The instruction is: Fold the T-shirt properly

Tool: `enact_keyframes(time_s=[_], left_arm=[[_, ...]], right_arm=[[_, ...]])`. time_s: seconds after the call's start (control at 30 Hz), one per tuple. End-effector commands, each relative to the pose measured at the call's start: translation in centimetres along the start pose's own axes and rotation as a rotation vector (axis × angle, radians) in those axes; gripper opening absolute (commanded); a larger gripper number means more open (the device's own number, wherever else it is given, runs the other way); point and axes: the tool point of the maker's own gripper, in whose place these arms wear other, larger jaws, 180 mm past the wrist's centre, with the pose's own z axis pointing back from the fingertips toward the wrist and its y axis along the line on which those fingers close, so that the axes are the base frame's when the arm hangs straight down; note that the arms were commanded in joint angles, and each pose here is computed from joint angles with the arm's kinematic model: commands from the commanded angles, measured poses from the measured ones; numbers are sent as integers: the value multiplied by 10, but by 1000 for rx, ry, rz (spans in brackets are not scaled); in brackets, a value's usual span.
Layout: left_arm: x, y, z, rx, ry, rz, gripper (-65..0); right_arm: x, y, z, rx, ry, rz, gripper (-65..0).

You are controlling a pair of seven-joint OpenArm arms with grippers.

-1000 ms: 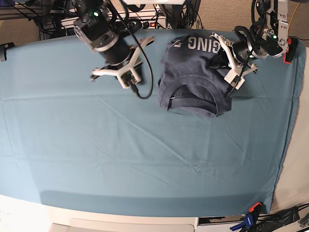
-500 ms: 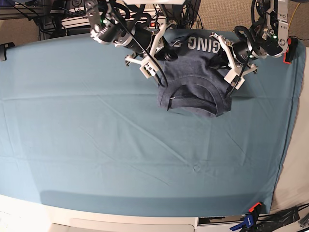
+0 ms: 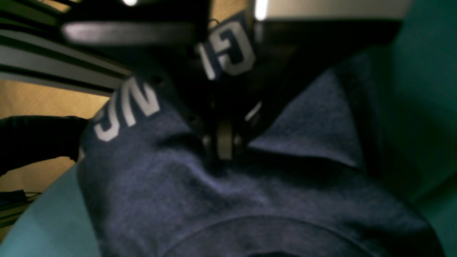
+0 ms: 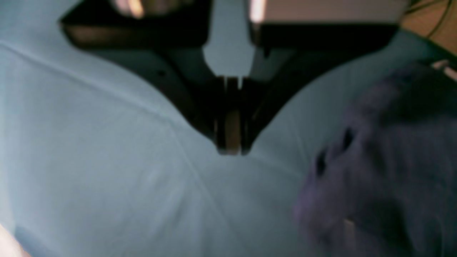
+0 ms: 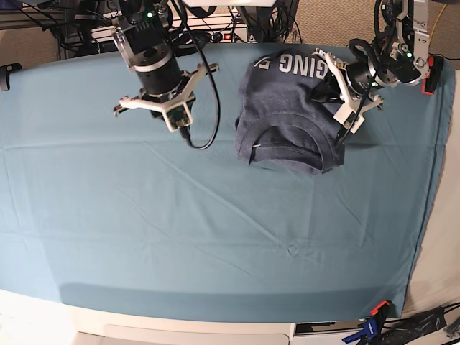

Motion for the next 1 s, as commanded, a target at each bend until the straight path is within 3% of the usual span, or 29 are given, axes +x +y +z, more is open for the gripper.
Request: enact_keyframes(time_s=[0.0, 0.17, 0.3, 0.43, 0.53, 0.6, 0.73, 0.87, 0.97], left_arm=[[20, 1, 6, 13, -57, -45, -650], [59, 19, 36, 158, -136, -178, -650], [70, 51, 76, 352, -149, -223, -650], [32, 84, 118, 514, -26, -164, -650], [-15, 94, 146, 581, 107, -86, -650], [-46, 89, 160, 576, 194, -34, -650], [-101, 59, 173, 477, 343, 66, -650], [-144, 20, 167, 341, 406, 213, -650], [-178, -2, 156, 250, 447, 322, -650]], right_arm=[[6, 2, 3, 9, -30, -13, -650], [-3, 8, 6, 36, 3, -27, -650], [-8, 2, 6, 5, 16, -3, -650], [-39, -25, 14, -70, 108, 50, -650], [-77, -55, 28, -146, 226, 82, -650], [-105, -74, 44, -189, 316, 96, -650], [-154, -99, 81, -221, 477, 96, -650], [-183, -107, 111, -215, 577, 68, -650], [-250, -102, 122, -181, 753, 10, -650]])
